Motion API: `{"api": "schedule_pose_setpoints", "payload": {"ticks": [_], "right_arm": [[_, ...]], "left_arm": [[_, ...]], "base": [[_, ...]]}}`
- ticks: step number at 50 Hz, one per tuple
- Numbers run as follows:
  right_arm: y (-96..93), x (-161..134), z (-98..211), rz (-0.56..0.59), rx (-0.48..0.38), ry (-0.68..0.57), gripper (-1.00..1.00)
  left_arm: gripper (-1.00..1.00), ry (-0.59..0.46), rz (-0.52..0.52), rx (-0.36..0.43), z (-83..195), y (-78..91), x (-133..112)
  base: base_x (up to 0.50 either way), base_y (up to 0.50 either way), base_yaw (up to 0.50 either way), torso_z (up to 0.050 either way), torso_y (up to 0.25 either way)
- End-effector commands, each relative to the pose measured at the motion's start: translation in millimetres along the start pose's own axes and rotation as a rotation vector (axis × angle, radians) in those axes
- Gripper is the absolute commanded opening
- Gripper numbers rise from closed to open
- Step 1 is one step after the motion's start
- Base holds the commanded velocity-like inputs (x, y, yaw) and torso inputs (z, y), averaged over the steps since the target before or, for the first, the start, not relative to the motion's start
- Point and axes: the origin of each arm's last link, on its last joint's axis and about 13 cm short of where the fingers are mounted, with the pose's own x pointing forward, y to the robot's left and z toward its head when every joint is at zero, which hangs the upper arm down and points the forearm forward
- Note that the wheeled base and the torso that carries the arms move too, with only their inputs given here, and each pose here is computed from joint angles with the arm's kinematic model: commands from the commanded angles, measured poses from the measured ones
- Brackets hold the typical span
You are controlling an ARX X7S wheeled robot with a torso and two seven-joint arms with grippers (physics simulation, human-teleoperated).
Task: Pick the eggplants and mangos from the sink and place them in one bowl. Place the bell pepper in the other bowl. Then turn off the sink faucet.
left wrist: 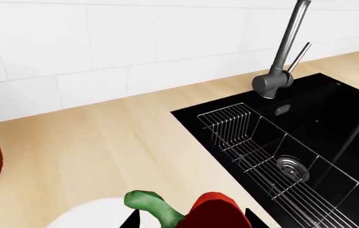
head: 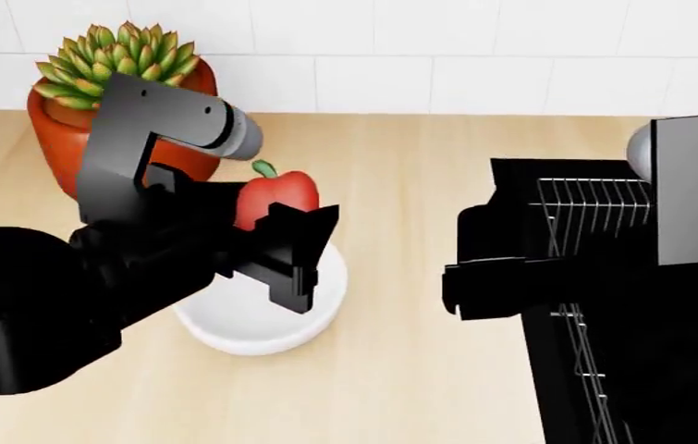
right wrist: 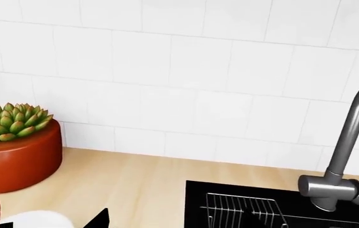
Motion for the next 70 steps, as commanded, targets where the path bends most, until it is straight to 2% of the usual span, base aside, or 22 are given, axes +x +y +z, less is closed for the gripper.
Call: {"api": "schedule_pose_setpoints", "payload": {"ticks": [1, 3, 20, 37, 43, 44, 47, 48, 59, 66, 67, 69, 70], "right_arm": [[-0.3, -2.2, 1.6, -0.003, 0.004, -0.010, 1.00], [-0.4, -2.1, -0.5, -0.004, 0.010, -0.010, 1.00], [-1.1, -0.6, -5.4, -0.002, 0.037, -0.001, 1.00], [-1.5, -1.6, -10.0, -0.008, 0.061, 0.006, 1.00], [-0.4, 0.7, -8.9, -0.003, 0.066, 0.009, 1.00], [0.1, 1.1, -8.9, 0.007, 0.102, 0.003, 1.00], [-0.3, 1.2, -9.6, 0.003, 0.088, 0.009, 1.00], [-0.3, 1.1, -9.5, 0.004, 0.087, 0.010, 1.00], [-0.5, 1.5, -10.2, -0.001, 0.096, 0.008, 1.00], [-0.4, 2.4, -9.5, 0.000, 0.099, 0.003, 1.00], [-0.2, 2.8, -8.7, 0.001, 0.099, -0.002, 1.00], [0.0, 4.2, -8.7, 0.003, 0.099, -0.007, 1.00], [0.5, 5.5, -9.2, 0.006, 0.094, -0.009, 1.00]], "left_arm": [[-1.00, -0.012, 0.036, -0.009, 0.1, 2.5, 16.8], [-1.00, -0.022, 0.049, 0.011, 2.4, 3.0, 16.7], [-1.00, 0.010, 0.096, 0.003, -7.0, 10.6, 19.2], [-1.00, 0.047, 0.104, -0.030, -20.0, 15.3, 27.3], [-1.00, 0.042, 0.111, -0.046, -14.7, 17.9, 28.7], [-1.00, 0.040, 0.109, -0.047, -14.6, 17.8, 28.6], [-1.00, 0.035, 0.112, -0.059, -13.6, 17.9, 29.0], [1.00, 0.036, 0.112, -0.059, -13.6, 17.7, 29.0], [1.00, 0.014, 0.119, -0.067, -11.1, 18.4, 27.6], [1.00, -0.054, 0.115, -0.070, 8.1, 15.9, 15.3], [1.00, -0.077, 0.120, -0.036, 11.4, 16.4, 10.3], [1.00, -0.099, 0.127, -0.017, 15.4, 15.2, 2.2], [1.00, -0.123, 0.134, 0.027, 16.4, 15.1, -3.7]], "base": [[0.00, 0.00, 0.00, 0.000, 0.000], [0.00, 0.00, 0.00, 0.000, 0.000], [0.00, 0.00, 0.00, 0.000, 0.000], [0.00, 0.00, 0.00, 0.000, 0.001], [0.00, 0.00, 0.00, 0.000, 0.000], [0.00, 0.00, 0.00, 0.000, 0.000], [0.00, 0.00, 0.00, 0.000, 0.000], [0.00, 0.00, 0.00, 0.000, 0.000], [0.00, 0.00, 0.00, 0.000, 0.000], [0.00, 0.00, 0.00, 0.000, 0.000], [0.00, 0.00, 0.00, 0.000, 0.000], [0.00, 0.00, 0.00, 0.000, 0.000], [0.00, 0.00, 0.00, 0.000, 0.000]]}}
